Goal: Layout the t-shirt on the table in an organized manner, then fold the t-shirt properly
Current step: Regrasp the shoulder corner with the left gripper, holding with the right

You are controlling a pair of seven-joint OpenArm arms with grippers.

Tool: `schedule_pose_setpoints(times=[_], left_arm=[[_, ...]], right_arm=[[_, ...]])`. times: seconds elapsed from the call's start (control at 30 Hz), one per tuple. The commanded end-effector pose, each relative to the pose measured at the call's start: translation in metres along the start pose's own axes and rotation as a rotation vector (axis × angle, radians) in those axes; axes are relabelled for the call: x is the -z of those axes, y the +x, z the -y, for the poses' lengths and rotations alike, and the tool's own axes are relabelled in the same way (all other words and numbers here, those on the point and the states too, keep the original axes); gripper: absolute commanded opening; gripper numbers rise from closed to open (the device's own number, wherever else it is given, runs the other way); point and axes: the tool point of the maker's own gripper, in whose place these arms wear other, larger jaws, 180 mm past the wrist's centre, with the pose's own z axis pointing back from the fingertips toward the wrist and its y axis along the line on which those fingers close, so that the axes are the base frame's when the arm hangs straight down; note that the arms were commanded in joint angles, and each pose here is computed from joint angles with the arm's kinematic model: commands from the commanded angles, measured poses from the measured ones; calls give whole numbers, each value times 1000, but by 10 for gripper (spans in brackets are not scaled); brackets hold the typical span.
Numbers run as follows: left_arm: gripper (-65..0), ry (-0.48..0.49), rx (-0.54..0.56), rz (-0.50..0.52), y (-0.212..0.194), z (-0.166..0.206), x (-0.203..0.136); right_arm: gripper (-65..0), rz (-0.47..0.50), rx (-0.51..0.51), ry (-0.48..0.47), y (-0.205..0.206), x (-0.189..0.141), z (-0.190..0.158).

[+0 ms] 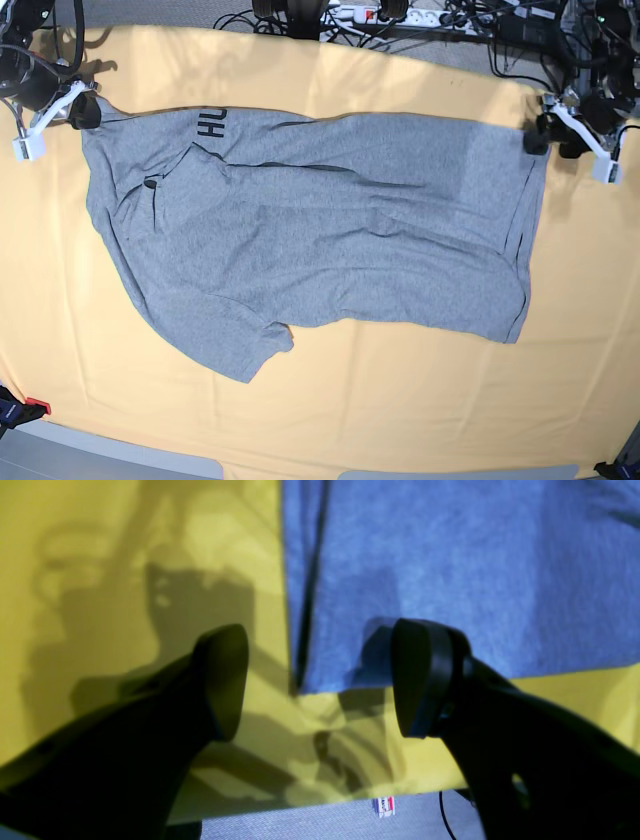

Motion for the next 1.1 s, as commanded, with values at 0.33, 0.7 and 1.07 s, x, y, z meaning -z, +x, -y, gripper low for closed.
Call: schedule_pose_setpoints(times=[0.33, 0.7, 1.07], left_arm=[[-201, -95, 84, -13, 0, 24, 7], [-201, 95, 4, -11, 8, -11, 7], [-201, 74, -67, -43, -12, -1, 20]], right_arm=[[-650, 32, -19, 13, 10, -5, -1], [-650, 15, -30, 4, 9, -8, 2], [-650, 14, -31, 4, 10, -8, 3]])
